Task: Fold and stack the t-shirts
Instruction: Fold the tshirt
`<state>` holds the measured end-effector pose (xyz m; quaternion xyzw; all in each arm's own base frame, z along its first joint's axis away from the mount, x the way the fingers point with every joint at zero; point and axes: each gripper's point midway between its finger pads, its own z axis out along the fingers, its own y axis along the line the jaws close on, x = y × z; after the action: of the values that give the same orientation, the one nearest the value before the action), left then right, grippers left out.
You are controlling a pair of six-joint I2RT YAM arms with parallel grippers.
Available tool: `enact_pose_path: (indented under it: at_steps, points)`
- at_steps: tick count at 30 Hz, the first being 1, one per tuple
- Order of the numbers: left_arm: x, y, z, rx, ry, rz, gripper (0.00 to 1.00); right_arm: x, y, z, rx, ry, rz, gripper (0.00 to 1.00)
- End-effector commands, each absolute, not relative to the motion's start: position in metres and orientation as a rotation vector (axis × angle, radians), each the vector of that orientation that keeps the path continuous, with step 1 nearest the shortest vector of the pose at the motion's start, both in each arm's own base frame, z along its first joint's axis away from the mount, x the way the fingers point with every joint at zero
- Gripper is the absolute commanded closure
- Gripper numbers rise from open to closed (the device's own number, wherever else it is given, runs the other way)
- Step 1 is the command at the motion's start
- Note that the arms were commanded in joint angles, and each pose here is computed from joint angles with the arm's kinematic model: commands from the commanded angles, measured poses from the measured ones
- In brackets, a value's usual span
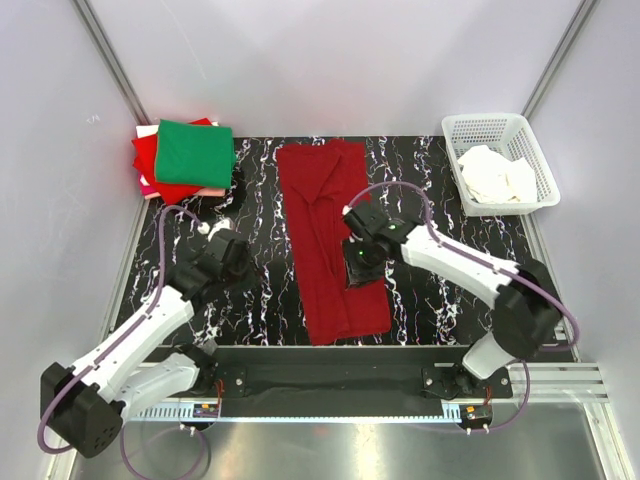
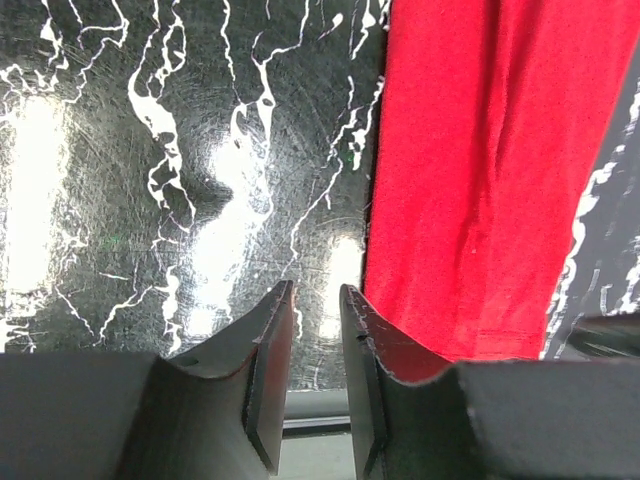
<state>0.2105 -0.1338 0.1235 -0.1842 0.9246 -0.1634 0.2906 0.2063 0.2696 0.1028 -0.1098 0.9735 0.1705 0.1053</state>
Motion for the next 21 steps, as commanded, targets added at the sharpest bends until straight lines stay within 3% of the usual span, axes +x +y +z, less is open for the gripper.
enact_pose_path:
  at_steps: [1, 6, 12, 21]
  points:
    - [0.219, -0.150, 0.123, -0.403, 2.460, -0.462, 0.69, 0.211, 0.236, 0.106, -0.286, 2.838, 0.390, 0.65]
    - [0.234, -0.209, 0.123, -0.266, 2.453, -0.602, 0.65, 0.231, 0.225, 0.096, -0.198, 2.821, 0.468, 0.64]
    - [0.262, -0.270, 0.084, -0.156, 2.569, -0.599, 0.65, 0.268, 0.246, 0.086, -0.237, 2.814, 0.559, 0.62]
    - [0.261, -0.275, -0.004, -0.102, 2.800, -0.398, 0.67, 0.306, 0.241, 0.040, -0.205, 2.913, 0.564, 0.59]
